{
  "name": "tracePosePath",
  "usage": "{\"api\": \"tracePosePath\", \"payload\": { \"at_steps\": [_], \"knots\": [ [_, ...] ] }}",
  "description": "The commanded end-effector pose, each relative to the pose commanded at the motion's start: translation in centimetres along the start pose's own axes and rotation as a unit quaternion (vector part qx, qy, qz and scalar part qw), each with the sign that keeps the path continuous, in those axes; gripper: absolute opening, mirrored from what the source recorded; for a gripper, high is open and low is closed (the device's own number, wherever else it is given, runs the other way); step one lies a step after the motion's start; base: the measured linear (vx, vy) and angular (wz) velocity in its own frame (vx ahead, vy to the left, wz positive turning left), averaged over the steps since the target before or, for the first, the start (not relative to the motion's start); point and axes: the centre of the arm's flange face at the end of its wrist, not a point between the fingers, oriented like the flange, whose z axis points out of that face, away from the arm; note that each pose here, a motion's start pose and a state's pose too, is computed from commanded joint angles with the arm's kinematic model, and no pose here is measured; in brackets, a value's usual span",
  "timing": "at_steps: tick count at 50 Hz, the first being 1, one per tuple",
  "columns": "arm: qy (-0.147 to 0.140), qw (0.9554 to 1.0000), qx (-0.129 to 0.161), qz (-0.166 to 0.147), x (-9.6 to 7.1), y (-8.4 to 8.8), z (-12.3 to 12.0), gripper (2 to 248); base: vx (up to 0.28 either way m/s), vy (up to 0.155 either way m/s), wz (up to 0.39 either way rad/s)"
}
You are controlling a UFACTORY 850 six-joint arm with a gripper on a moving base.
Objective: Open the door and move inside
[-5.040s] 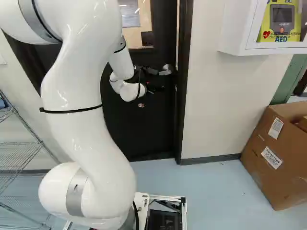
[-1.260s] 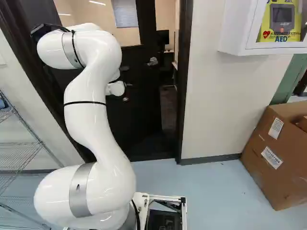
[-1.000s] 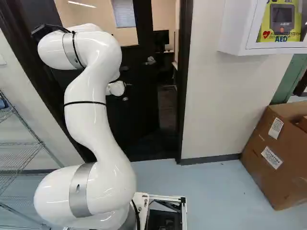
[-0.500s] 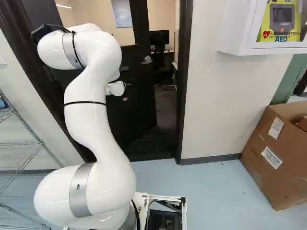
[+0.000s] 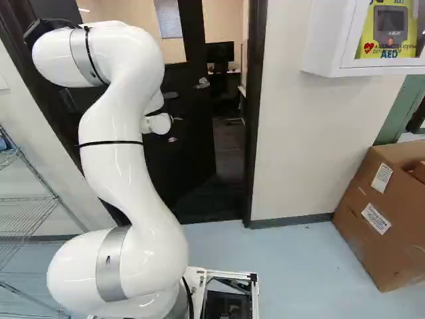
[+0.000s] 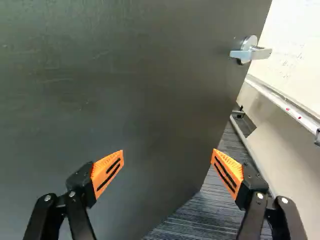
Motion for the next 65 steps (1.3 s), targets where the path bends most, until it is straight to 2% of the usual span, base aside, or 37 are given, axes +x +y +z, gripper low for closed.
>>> {"api": "tracePosePath", "payload": {
  "at_steps": [40, 65],
  "knots": [
    [-0.029, 0.9995, -0.006, 0.002, -0.9, 0.7, -8.6, 247, 0.0, 0.0, 0.0],
    [-0.043, 0.9989, 0.005, -0.015, -1.7, 1.4, -14.0, 247, 0.0, 0.0, 0.0]
  ]
}}
